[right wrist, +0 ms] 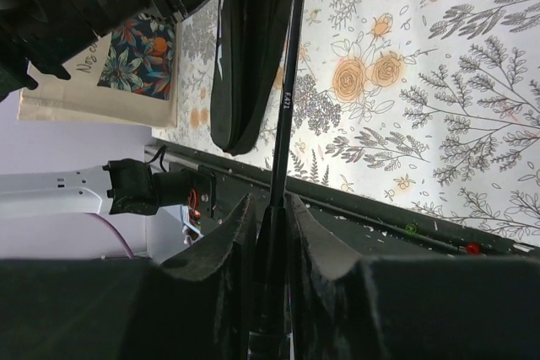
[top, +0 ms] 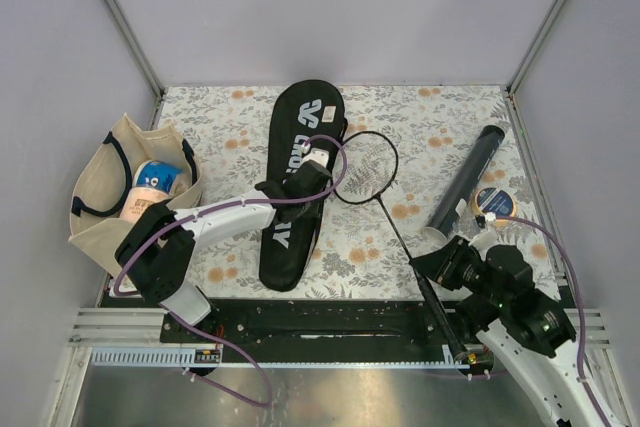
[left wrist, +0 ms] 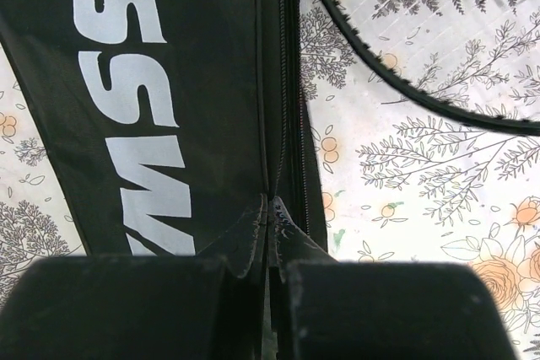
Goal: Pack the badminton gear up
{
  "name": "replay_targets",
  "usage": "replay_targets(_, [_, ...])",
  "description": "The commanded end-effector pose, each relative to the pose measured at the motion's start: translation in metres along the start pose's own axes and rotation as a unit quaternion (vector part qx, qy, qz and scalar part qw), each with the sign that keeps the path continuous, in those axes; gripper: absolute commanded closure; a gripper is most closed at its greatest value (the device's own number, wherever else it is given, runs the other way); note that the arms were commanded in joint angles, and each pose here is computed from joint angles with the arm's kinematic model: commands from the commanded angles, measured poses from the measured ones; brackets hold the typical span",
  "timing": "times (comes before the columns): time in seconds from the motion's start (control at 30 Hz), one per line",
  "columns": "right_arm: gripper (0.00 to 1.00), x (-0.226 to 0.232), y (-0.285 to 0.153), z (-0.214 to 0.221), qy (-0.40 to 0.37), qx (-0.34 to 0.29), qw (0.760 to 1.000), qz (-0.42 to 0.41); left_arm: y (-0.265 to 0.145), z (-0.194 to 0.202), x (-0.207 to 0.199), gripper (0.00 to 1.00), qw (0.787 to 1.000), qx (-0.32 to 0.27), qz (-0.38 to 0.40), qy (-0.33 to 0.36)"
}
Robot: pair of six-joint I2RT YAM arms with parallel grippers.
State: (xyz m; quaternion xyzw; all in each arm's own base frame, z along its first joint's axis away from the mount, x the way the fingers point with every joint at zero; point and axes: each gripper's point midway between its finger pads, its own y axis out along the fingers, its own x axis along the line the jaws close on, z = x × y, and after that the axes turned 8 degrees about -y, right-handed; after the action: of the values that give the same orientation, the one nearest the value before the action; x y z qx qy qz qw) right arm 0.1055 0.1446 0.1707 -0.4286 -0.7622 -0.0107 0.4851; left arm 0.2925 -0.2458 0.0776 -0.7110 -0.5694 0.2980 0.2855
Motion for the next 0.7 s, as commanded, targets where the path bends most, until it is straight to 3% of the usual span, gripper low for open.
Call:
replay_targets(0.0, [1.00,0.011,-0.016,-0.021,-0.033,-0.047,0.998,-0.003,-0.006,-0.035,-0.010,1.00,0.998,-0.051,0.010,-0.023])
replay_targets(0.37, [1.00,0.014,-0.015,-0.015,-0.015,-0.037,0.999,-0.019,-0.008,-0.038,-0.011,1.00,0.998,-0.055,0.010,-0.028])
replay_targets(0.67, [1.00,0.040,0.005,0.001,0.022,0.017,0.993,-0.111,-0.015,-0.042,-0.017,1.00,0.997,-0.060,0.032,-0.032])
